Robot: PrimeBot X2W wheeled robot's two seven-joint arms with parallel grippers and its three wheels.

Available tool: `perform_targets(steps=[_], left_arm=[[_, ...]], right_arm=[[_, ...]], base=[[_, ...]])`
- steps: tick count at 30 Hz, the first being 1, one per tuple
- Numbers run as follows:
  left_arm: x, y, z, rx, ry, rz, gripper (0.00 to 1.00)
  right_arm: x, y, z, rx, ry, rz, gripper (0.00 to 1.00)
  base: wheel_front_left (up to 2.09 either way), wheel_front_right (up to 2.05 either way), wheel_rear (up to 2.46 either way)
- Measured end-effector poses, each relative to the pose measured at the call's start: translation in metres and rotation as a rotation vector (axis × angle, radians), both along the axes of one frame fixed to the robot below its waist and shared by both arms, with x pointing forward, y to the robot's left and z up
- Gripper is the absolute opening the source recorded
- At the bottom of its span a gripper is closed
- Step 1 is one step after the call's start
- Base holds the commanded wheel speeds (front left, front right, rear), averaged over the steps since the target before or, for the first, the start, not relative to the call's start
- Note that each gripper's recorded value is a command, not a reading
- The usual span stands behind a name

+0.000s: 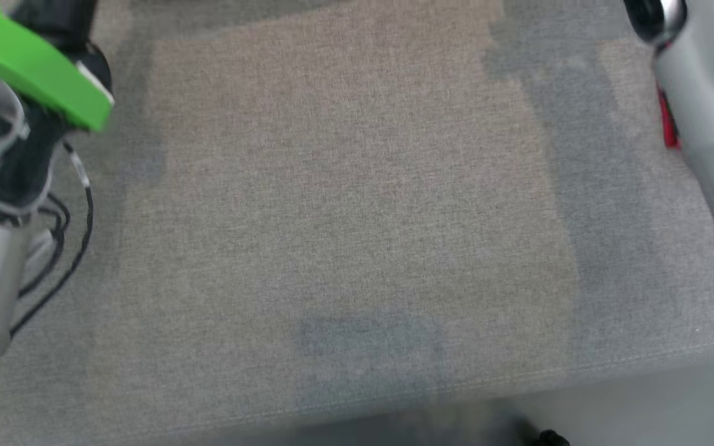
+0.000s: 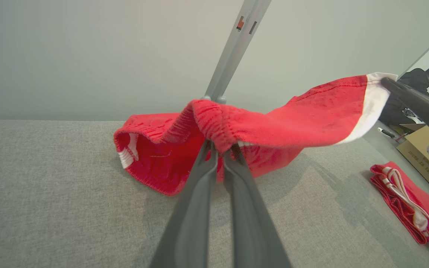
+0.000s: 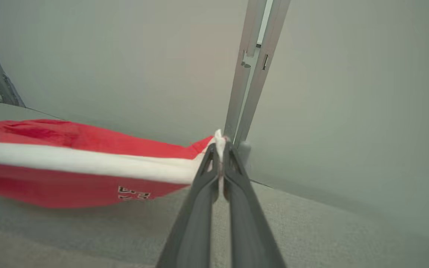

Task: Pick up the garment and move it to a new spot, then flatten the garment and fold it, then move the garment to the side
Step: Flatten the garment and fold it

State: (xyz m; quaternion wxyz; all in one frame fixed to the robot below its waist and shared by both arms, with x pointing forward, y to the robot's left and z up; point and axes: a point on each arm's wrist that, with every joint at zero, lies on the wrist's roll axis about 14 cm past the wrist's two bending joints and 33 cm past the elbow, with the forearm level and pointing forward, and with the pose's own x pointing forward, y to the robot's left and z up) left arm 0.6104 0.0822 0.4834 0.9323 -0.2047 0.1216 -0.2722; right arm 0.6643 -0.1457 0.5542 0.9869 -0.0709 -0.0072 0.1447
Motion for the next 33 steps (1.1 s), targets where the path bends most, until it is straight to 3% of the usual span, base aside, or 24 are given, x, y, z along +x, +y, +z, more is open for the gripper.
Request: perform_targets(steps=[7,16,26,33], left_arm=[[-0.061,0.004,-0.029,0.22,0.064,-0.089,0.0],[-0.126,0.0,-0.032,0.265,0.099,-0.057,0.0],[-0.186,0.006,-0.045,0.305,0.184,0.003,0.0],[-0.231,0.01,-0.063,0.425,0.257,-0.046,0.0]], right_arm=[[-0.054,-0.03,-0.027,-0.05,0.216,-0.007,0.0],[-0.147,-0.066,-0.06,-0.039,0.48,-0.076,0.0],[-0.224,-0.065,-0.057,0.069,0.548,-0.127,0.0],[-0.268,-0.061,-0.065,0.101,0.633,-0.143,0.0]], base=[[0.0,0.0,0.0],[0.0,0.0,0.0],[0.0,0.0,0.0],[0.0,0.0,0.0]])
